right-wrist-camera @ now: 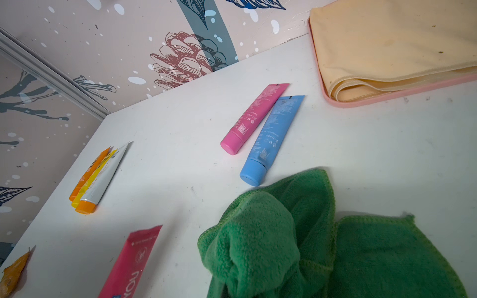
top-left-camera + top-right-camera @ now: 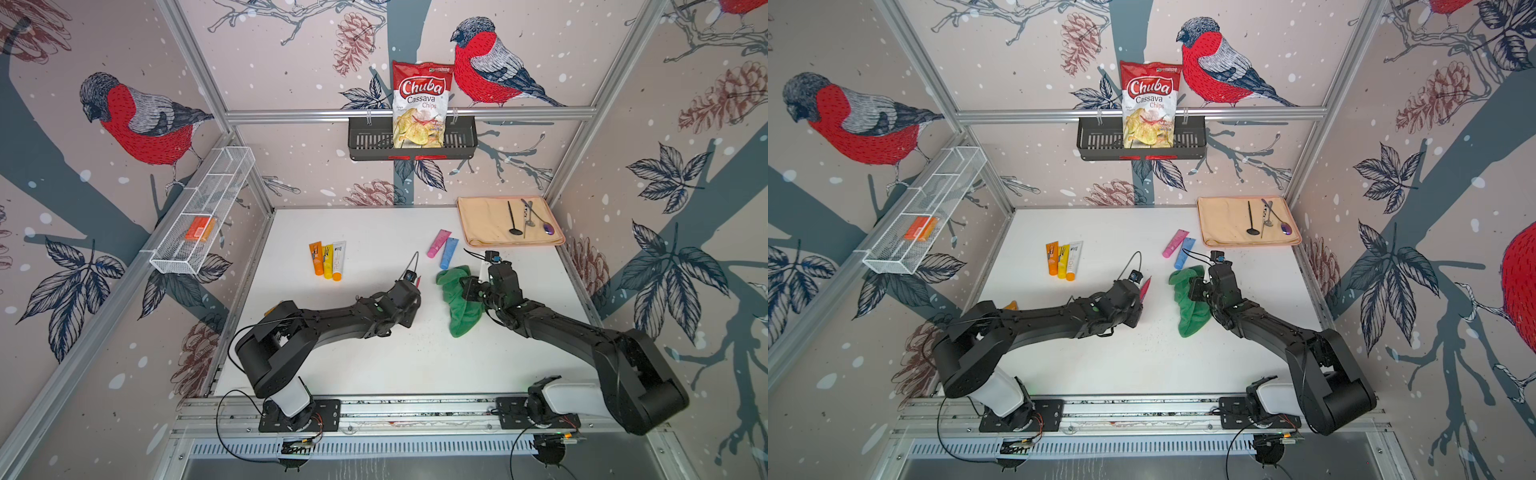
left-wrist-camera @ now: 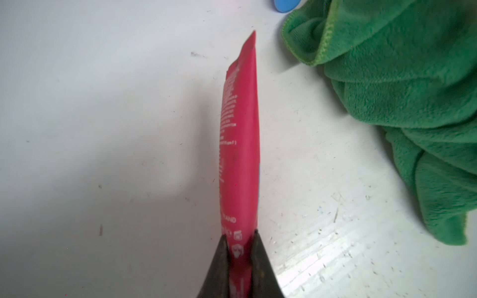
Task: Wipe the surface of the toothpaste tube
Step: Adjust the toothpaste at the center of the board, then wipe the dirt from the toothpaste tube.
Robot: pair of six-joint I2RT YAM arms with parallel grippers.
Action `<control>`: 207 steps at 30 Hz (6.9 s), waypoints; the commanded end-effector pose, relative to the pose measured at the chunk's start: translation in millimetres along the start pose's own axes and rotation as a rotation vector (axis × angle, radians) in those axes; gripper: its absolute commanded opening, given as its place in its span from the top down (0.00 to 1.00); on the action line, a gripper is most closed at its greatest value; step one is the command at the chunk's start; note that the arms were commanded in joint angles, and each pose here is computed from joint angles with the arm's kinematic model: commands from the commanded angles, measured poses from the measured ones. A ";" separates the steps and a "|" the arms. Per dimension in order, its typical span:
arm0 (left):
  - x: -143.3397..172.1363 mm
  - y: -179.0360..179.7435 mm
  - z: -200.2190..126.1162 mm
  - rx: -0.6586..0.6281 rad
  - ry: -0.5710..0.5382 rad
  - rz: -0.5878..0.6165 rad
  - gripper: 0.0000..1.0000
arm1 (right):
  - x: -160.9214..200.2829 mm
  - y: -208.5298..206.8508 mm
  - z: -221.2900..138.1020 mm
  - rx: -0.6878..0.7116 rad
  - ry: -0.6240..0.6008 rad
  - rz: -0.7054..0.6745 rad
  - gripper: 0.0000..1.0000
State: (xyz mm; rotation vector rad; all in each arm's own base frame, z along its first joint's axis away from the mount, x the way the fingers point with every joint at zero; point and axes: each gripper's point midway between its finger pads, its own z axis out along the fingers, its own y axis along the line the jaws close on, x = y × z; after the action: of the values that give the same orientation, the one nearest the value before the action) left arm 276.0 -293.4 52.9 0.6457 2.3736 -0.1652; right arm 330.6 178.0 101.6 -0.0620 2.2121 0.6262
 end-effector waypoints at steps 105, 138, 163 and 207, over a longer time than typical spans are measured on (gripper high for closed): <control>68.5 -29.1 -7.9 0.358 -0.080 -0.071 0.86 | 121.9 51.8 35.4 0.025 0.470 -0.209 1.00; 69.1 -28.3 -8.5 0.357 -0.079 -0.067 0.88 | 128.1 47.1 48.8 0.048 0.534 -0.251 1.00; 67.9 -28.4 -8.6 0.357 -0.083 -0.066 0.89 | 126.4 125.0 34.9 -0.209 0.534 -0.283 1.00; 60.7 -17.8 -1.9 0.304 -0.084 -0.085 0.92 | 90.5 -8.9 22.8 0.381 0.446 -0.279 1.00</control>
State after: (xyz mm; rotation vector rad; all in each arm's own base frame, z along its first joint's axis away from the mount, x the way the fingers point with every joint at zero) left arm 226.5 -292.9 23.7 0.6706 2.2782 -0.6327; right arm 281.7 266.7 31.4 -0.4751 2.5982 0.4440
